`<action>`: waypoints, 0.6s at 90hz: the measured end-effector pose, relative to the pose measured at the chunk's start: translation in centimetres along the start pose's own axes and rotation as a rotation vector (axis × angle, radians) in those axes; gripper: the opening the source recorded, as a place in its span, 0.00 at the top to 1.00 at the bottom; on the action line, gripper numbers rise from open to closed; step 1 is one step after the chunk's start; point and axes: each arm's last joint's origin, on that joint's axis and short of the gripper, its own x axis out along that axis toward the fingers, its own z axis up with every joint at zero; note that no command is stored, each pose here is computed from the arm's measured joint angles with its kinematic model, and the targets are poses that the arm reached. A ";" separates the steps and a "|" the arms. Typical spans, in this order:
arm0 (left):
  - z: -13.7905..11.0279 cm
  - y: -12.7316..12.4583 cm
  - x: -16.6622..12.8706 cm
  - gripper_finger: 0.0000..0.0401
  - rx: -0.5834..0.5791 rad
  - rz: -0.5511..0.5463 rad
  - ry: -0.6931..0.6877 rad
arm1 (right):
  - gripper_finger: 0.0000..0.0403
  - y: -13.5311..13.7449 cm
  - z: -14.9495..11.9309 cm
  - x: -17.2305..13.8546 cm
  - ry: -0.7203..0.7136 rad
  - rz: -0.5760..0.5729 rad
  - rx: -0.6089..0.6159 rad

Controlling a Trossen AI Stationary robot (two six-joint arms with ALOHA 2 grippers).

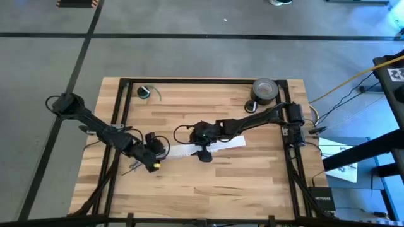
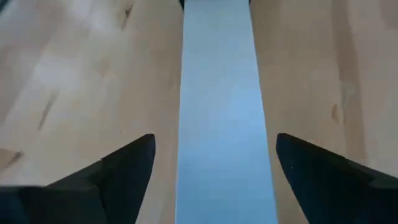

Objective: Ziptie cables
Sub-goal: Close the white cable duct

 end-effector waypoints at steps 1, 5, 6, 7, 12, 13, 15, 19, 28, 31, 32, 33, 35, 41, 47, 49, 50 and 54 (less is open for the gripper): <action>0.0 0.0 0.0 0.41 0.000 0.000 0.000 | 0.23 0.0 0.0 0.0 -0.003 -0.003 -0.001; 0.0 0.0 0.0 0.41 -0.002 0.000 0.000 | 0.25 0.0 0.2 -0.1 -0.014 -0.020 -0.003; 0.0 0.0 0.0 0.42 -0.003 0.000 0.000 | 0.25 -0.1 0.2 -0.1 -0.015 -0.024 -0.003; 0.0 0.0 0.0 0.42 -0.003 0.000 0.000 | 0.25 -0.1 0.2 -0.1 -0.015 -0.027 -0.004; 0.0 0.0 0.0 0.42 -0.006 0.000 -0.001 | 0.26 -0.1 0.2 -0.1 -0.010 -0.044 -0.003; 0.0 0.0 0.0 0.42 -0.006 0.000 -0.001 | 0.26 -0.1 0.1 -0.1 -0.007 -0.045 -0.002; 0.0 0.0 0.0 0.42 -0.008 0.001 -0.002 | 0.26 -0.2 0.1 -0.1 -0.002 -0.045 -0.001; 0.0 0.0 0.0 0.42 -0.016 0.002 -0.005 | 0.26 -0.2 0.0 -0.1 0.004 -0.042 0.000; 0.0 0.0 0.0 0.42 -0.022 0.007 -0.008 | 0.26 -0.1 -0.2 -0.1 0.027 -0.041 -0.020; 0.0 0.0 0.0 0.42 -0.022 0.008 -0.008 | 0.26 -0.1 -0.3 -0.1 0.033 -0.041 -0.021; 0.0 0.0 0.0 0.42 -0.023 0.008 -0.008 | 0.26 -0.1 -0.3 -0.1 0.033 -0.041 -0.021; 0.0 0.0 0.0 0.42 -0.023 0.008 -0.008 | 0.26 -0.1 -0.3 -0.1 0.033 -0.041 -0.021; 0.0 0.0 0.0 0.42 -0.024 0.009 -0.008 | 0.26 -0.1 -0.2 -0.1 0.033 -0.041 -0.020; 0.0 0.0 0.0 0.42 -0.025 0.013 -0.011 | 0.26 -0.1 -0.2 -0.1 0.029 -0.041 -0.020; 0.0 0.0 0.0 0.42 -0.028 0.014 -0.012 | 0.26 -0.1 -0.3 -0.1 0.034 -0.040 -0.019; 0.0 0.0 0.0 0.42 -0.030 0.015 -0.012 | 0.26 -0.1 -0.3 -0.1 0.036 -0.040 -0.019; 0.0 0.0 0.0 0.42 -0.030 0.015 -0.012 | 0.26 -0.1 -0.3 -0.1 0.036 -0.040 -0.018; 0.0 0.0 0.0 0.42 -0.032 0.015 -0.013 | 0.26 -0.1 -0.3 -0.1 0.035 -0.039 -0.019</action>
